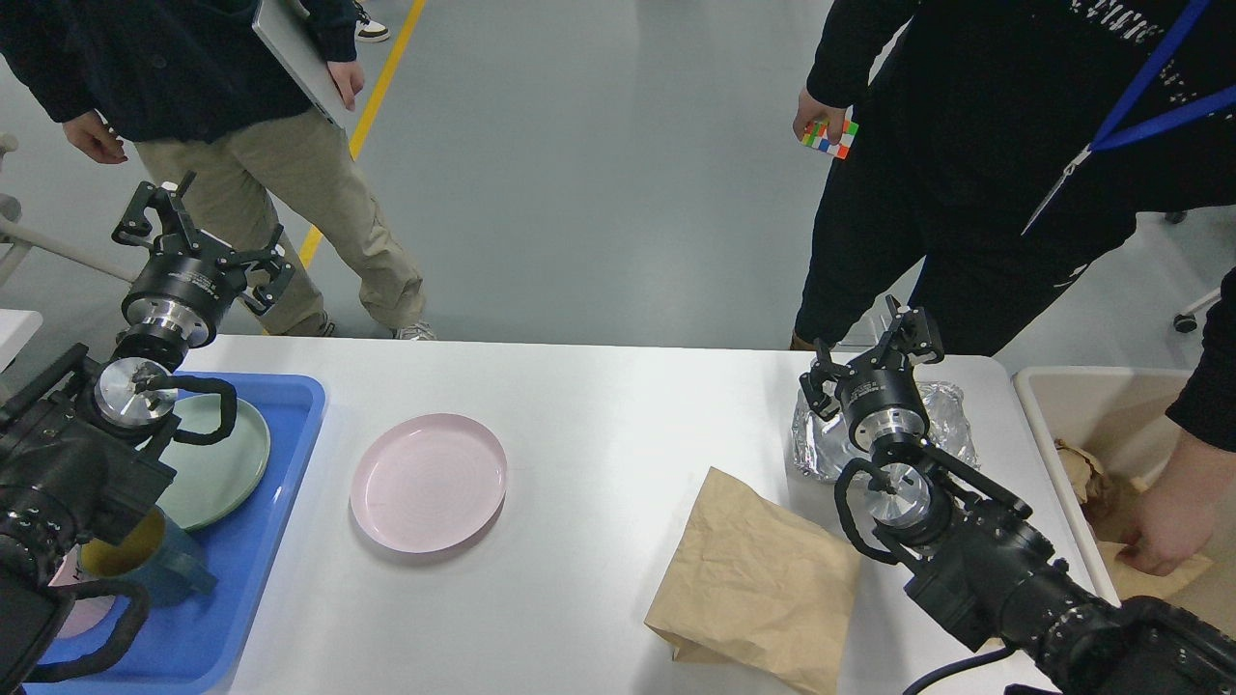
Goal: Tidy desktop
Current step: 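Raise the left gripper up from the blue tray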
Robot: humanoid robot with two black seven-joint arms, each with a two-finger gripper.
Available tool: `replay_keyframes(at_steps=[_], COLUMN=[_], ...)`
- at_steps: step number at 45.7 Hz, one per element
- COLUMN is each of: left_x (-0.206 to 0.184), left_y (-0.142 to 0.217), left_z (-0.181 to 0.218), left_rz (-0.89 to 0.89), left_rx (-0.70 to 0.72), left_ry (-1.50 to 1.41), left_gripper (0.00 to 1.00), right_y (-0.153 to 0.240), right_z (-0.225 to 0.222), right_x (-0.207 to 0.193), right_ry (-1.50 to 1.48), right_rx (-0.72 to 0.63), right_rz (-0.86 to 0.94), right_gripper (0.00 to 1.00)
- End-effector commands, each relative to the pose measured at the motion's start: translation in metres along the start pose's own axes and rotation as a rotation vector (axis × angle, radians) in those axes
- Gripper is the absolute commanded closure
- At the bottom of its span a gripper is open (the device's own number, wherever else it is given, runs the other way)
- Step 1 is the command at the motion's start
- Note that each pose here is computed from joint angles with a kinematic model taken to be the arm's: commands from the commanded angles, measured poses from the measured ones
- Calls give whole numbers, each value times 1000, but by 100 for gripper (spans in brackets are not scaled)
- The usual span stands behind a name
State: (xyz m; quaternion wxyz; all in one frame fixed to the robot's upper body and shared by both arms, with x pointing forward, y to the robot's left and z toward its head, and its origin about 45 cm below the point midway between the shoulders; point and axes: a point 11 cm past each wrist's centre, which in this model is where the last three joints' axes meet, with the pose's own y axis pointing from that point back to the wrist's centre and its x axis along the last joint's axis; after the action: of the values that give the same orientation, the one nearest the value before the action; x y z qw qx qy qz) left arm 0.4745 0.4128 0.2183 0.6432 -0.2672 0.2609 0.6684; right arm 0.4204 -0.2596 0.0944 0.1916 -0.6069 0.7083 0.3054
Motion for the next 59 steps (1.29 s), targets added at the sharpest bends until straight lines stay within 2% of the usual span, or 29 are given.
replay_keyframes(at_steps=[1, 12, 28, 40, 48, 59], left_x=[2, 1, -24, -27, -26, -24], left_y=[1, 2, -3, -1, 0, 8], left_z=[1, -9, -57, -58, -68, -67], left_rz=[4, 0, -41, -97, -107, -81], left_rx=[-6, 22, 86, 117, 362, 860], left_ry=[4, 3, 58, 44, -174, -669], left_gripper=[3, 3, 3, 3, 3, 3], right_y=[0, 0, 0, 0, 0, 0], right_z=[0, 0, 0, 0, 0, 0], right_x=[0, 0, 0, 0, 0, 0], right_ry=[-1, -1, -1, -1, 0, -1], right_rx=[0, 0, 0, 0, 0, 0], right_rz=[-1, -1, -1, -1, 0, -1], right_gripper=[0, 0, 0, 0, 0, 0])
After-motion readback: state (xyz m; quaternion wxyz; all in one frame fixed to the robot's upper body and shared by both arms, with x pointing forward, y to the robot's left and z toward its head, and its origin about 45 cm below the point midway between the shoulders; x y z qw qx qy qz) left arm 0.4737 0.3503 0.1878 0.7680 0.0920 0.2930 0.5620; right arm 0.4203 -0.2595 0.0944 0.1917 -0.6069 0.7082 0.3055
